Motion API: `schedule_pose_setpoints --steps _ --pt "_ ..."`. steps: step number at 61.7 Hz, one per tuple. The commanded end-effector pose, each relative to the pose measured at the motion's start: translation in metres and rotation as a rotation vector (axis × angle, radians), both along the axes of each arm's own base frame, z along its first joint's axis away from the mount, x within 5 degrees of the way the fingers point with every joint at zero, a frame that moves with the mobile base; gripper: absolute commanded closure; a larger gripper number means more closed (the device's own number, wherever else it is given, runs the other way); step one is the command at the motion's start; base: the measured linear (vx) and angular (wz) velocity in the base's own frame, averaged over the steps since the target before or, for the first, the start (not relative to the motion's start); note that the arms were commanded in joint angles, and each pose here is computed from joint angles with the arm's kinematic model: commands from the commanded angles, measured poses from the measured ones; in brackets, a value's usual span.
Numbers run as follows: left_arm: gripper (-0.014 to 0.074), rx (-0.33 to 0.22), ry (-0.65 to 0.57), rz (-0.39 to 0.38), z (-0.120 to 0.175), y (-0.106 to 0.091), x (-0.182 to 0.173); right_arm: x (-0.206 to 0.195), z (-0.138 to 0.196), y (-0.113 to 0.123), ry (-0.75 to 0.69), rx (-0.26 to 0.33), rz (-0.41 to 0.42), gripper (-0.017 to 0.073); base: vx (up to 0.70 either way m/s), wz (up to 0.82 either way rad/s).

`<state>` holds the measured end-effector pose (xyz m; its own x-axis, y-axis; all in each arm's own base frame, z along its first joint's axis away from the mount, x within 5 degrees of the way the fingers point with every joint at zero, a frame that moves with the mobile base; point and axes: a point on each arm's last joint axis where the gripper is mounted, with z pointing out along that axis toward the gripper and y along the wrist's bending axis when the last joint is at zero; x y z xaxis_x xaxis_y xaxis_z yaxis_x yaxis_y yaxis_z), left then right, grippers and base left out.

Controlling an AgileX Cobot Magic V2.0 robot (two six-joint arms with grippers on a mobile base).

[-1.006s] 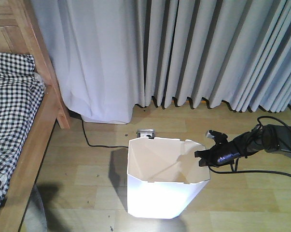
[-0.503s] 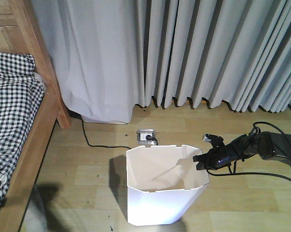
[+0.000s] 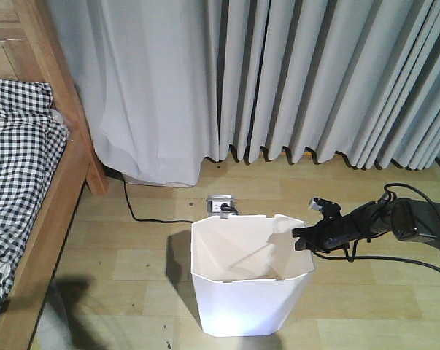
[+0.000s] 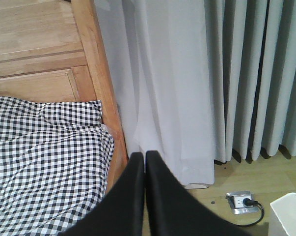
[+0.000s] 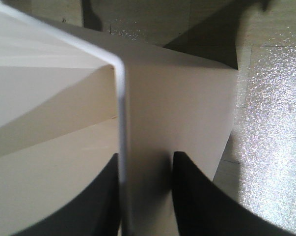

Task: Move trash bin to bedside with robot
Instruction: 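Lower the bin onto the floor beside the bed with the right gripper, then open the right gripper and release the bin rim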

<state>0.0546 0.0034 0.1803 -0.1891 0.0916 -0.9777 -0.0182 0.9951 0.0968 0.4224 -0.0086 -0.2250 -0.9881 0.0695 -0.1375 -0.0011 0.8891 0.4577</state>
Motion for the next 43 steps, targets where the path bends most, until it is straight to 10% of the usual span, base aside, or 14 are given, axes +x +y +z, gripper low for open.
schedule_pose_setpoints --steps 1,43 --pt "0.0599 -0.012 -0.055 -0.015 -0.002 -0.001 0.001 0.027 0.037 0.000 -0.070 0.049 -0.001 0.0291 0.00 0.00" --pt "0.0599 -0.012 -0.055 -0.015 -0.002 -0.001 0.001 0.023 0.058 0.002 0.022 0.089 0.161 0.0261 0.00 0.00"
